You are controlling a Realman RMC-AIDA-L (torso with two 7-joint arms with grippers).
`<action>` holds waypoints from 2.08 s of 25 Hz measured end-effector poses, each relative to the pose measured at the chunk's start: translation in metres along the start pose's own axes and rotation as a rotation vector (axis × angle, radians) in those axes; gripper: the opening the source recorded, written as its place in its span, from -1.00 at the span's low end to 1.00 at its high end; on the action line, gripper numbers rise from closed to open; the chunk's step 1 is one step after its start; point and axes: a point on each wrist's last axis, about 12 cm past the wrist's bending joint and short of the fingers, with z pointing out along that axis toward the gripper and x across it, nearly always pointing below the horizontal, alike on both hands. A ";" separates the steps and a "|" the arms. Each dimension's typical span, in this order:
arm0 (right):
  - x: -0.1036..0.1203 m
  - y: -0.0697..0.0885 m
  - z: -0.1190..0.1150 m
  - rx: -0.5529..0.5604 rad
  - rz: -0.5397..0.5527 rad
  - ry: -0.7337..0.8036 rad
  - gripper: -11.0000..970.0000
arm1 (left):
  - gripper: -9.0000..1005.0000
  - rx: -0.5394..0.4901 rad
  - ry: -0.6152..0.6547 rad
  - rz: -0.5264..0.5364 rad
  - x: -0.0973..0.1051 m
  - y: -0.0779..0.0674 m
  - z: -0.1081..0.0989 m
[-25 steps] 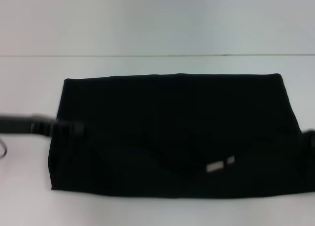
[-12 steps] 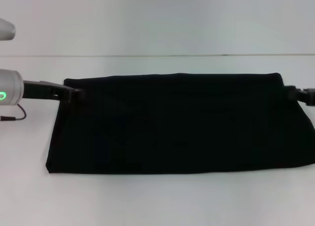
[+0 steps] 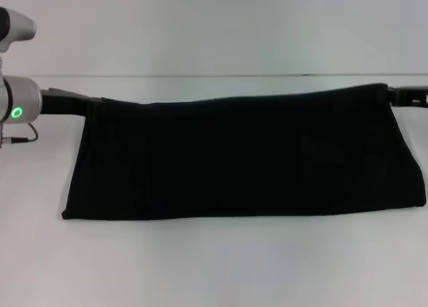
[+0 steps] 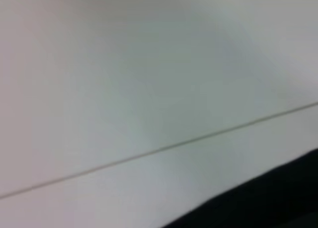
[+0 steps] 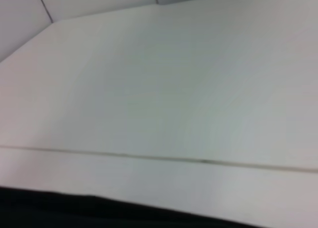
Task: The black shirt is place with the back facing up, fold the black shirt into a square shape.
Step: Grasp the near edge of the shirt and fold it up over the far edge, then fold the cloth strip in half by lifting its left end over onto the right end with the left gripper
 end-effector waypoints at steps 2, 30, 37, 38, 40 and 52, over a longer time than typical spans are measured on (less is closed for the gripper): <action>-0.005 0.001 0.003 0.012 0.000 -0.007 -0.95 | -0.97 -0.013 -0.009 0.005 -0.004 0.001 0.001; -0.011 0.012 0.018 0.058 0.003 -0.019 -0.77 | -0.77 -0.114 -0.056 0.103 -0.026 -0.013 0.021; -0.013 0.005 0.013 0.092 0.036 -0.036 -0.40 | -0.55 -0.203 -0.085 0.071 -0.021 -0.007 0.025; -0.014 0.004 0.011 0.081 0.043 -0.037 -0.32 | -0.45 -0.198 -0.088 0.046 -0.020 -0.006 0.023; -0.014 0.004 0.005 0.042 0.060 -0.032 -0.19 | -0.27 -0.165 -0.089 -0.006 -0.020 -0.002 0.015; 0.013 0.000 -0.053 -0.229 0.128 -0.035 0.43 | 0.68 0.216 -0.057 -0.177 0.022 -0.013 -0.060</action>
